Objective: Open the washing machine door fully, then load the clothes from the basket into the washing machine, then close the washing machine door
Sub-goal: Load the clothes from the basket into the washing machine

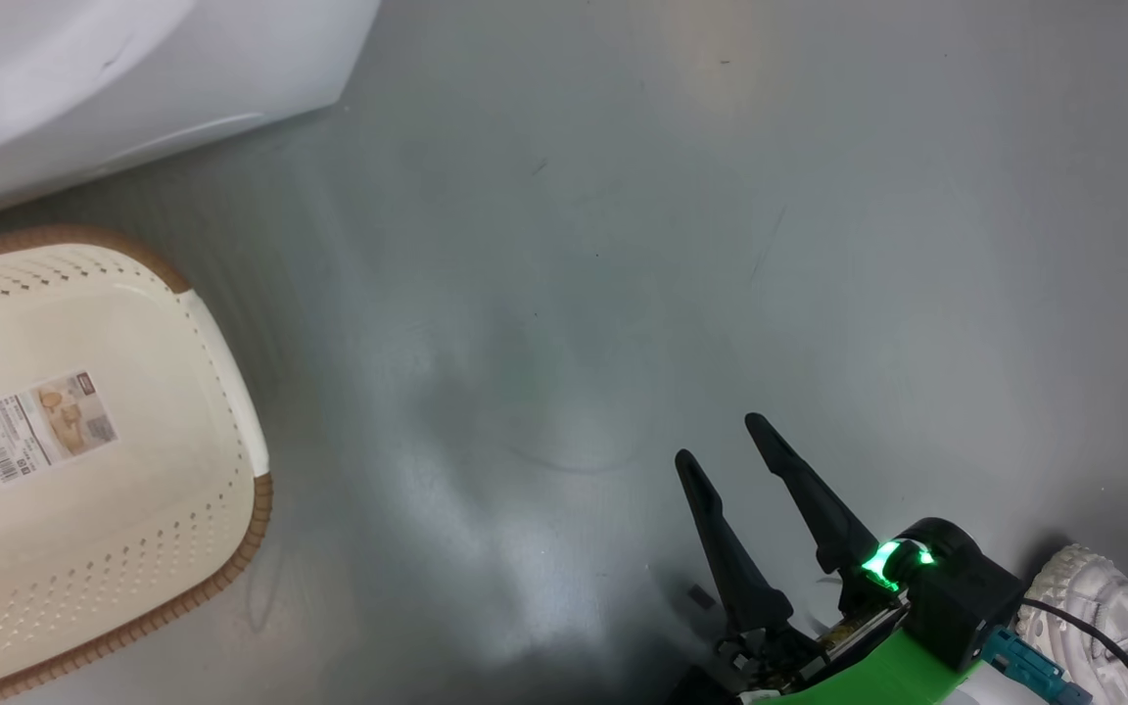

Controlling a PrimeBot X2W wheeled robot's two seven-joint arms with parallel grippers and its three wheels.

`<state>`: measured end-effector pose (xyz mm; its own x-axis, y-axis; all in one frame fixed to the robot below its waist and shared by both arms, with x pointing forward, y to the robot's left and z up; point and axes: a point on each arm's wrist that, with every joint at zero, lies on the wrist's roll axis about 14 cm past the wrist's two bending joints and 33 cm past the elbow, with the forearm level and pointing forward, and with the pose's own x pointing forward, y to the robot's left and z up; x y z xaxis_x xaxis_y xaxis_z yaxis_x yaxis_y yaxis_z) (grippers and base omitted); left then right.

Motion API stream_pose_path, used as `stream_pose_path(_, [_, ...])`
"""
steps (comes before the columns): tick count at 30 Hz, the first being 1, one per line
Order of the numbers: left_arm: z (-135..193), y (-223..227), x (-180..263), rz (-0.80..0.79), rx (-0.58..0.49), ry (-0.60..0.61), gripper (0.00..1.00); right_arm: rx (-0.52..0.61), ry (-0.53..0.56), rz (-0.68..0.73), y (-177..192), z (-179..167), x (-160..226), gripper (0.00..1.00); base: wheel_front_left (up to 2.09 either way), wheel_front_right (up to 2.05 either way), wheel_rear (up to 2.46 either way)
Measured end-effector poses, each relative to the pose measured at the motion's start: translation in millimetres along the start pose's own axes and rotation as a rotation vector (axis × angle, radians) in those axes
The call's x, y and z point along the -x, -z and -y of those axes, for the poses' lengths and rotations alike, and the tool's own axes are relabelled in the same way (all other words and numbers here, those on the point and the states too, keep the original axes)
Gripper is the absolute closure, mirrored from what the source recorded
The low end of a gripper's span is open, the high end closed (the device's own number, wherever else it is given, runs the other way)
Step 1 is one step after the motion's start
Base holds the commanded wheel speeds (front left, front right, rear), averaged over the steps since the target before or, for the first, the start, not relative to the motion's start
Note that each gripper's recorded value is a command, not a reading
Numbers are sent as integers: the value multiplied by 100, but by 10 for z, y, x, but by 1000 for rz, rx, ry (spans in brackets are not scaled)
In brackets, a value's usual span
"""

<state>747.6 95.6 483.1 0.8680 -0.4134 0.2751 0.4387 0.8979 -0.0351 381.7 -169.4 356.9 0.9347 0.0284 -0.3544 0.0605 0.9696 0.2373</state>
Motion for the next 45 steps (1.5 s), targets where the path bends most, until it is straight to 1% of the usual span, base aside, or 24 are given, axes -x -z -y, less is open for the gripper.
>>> stream_pose_path(3, [-23,-140,-22,49,-18,-4,100,-1,0,2,-6,-1,-1,0,0,0,0])
stream_pose_path(6, [-73,-415,-59,144,-37,-18,100,-10,1,-2,8,-4,-7,0,0,0,0])
stream_pose_path(10, [-128,-435,-31,162,-26,-43,100,-14,1,-5,21,-5,-11,0,0,0,0])
stream_pose_path(18, [-115,191,153,-46,19,-55,100,-20,-2,-4,20,-14,-9,0,0,0,0])
stream_pose_path(23, [-127,545,245,-233,57,-68,100,-21,-4,-3,17,-22,-6,0,0,0,0])
stream_pose_path(26, [-142,659,284,-311,68,-76,100,-21,-5,2,2,-23,-3,0,0,0,0])
stream_pose_path(31, [-134,705,296,-358,80,-75,100,-21,-6,4,-4,-22,-2,0,0,0,0])
stream_pose_path(32, [-136,703,297,-362,79,-75,96,-21,-7,4,-5,-25,-3,0,0,0,0])
stream_pose_path(33, [-136,700,298,-362,80,-75,62,-21,-7,5,-5,-28,-4,0,0,0,0])
stream_pose_path(34, [-134,696,300,-363,80,-74,9,-22,-8,5,-6,-30,-5,0,0,0,0])
stream_pose_path(35, [-135,690,301,-362,82,-74,0,-22,-9,5,-7,-33,-6,0,0,0,0])
stream_pose_path(39, [-123,653,297,-354,83,-73,0,-22,-12,9,-17,-36,-15,0,0,0,0])
stream_pose_path(45, [-3,521,255,-315,85,-51,0,-22,-23,32,-82,-52,-48,0,0,0,0])
